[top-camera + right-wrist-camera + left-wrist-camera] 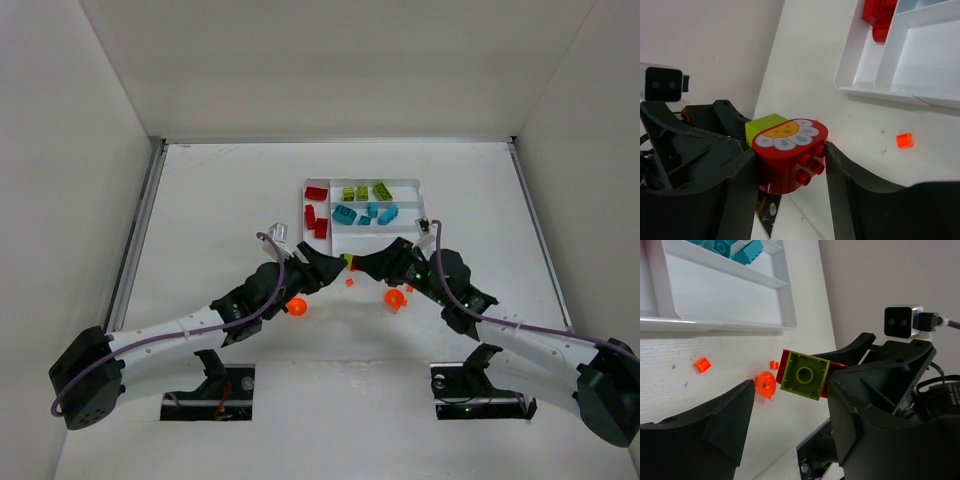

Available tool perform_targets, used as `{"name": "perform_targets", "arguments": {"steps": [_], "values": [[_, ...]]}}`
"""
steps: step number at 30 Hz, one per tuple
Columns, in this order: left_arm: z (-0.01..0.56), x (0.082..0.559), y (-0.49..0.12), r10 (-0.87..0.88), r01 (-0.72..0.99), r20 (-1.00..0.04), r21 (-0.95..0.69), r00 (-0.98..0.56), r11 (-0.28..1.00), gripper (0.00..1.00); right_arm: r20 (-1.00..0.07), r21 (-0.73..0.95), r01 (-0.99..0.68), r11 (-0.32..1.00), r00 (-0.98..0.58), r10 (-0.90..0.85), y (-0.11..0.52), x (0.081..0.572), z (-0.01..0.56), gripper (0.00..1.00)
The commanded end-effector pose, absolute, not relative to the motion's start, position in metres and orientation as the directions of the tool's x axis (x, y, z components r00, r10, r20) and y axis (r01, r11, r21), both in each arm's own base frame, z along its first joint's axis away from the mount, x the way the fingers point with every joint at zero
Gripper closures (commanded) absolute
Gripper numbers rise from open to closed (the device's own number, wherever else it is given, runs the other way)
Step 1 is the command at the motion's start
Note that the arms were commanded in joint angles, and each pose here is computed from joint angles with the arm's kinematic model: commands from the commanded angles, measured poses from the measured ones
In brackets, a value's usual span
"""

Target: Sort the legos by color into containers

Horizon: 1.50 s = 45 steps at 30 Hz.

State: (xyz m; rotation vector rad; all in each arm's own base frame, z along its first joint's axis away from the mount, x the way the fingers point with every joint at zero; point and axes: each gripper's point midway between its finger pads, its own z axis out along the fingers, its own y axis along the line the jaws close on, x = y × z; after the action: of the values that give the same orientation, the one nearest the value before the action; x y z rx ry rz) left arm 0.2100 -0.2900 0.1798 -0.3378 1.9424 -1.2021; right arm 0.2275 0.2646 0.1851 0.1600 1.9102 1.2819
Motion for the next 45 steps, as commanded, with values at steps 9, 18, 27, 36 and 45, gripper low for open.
{"name": "perform_targets", "arguments": {"steps": [9, 18, 27, 36, 45], "values": [[0.216, 0.214, -0.294, -0.658, 0.233, -0.422, -0.904, -0.624, 0.359, 0.48, -0.475, 0.88, -0.391, 0.271, -0.699, 0.534, 0.281, 0.218, 0.225, 0.69], [0.219, 0.214, -0.294, -0.661, 0.239, -0.42, -0.905, -0.621, 0.351, 0.77, -0.463, 0.886, -0.376, 0.271, -0.708, 0.533, 0.284, 0.221, 0.219, 0.69], [0.221, 0.224, -0.259, -0.701, 0.228, -0.431, -0.901, -0.568, 0.369, 0.88, -0.465, 0.885, -0.344, 0.315, -0.692, 0.552, 0.27, 0.238, 0.207, 0.69], [0.211, 0.238, -0.213, -0.747, 0.156, -0.441, -0.892, -0.497, 0.424, 0.89, -0.495, 0.866, -0.322, 0.382, -0.662, 0.563, 0.28, 0.268, 0.201, 0.7], [0.22, 0.239, -0.207, -0.726, 0.167, -0.498, -0.861, -0.475, 0.481, 0.88, -0.573, 0.778, -0.227, 0.585, -0.637, 0.515, 0.329, 0.329, 0.166, 0.67]]}}
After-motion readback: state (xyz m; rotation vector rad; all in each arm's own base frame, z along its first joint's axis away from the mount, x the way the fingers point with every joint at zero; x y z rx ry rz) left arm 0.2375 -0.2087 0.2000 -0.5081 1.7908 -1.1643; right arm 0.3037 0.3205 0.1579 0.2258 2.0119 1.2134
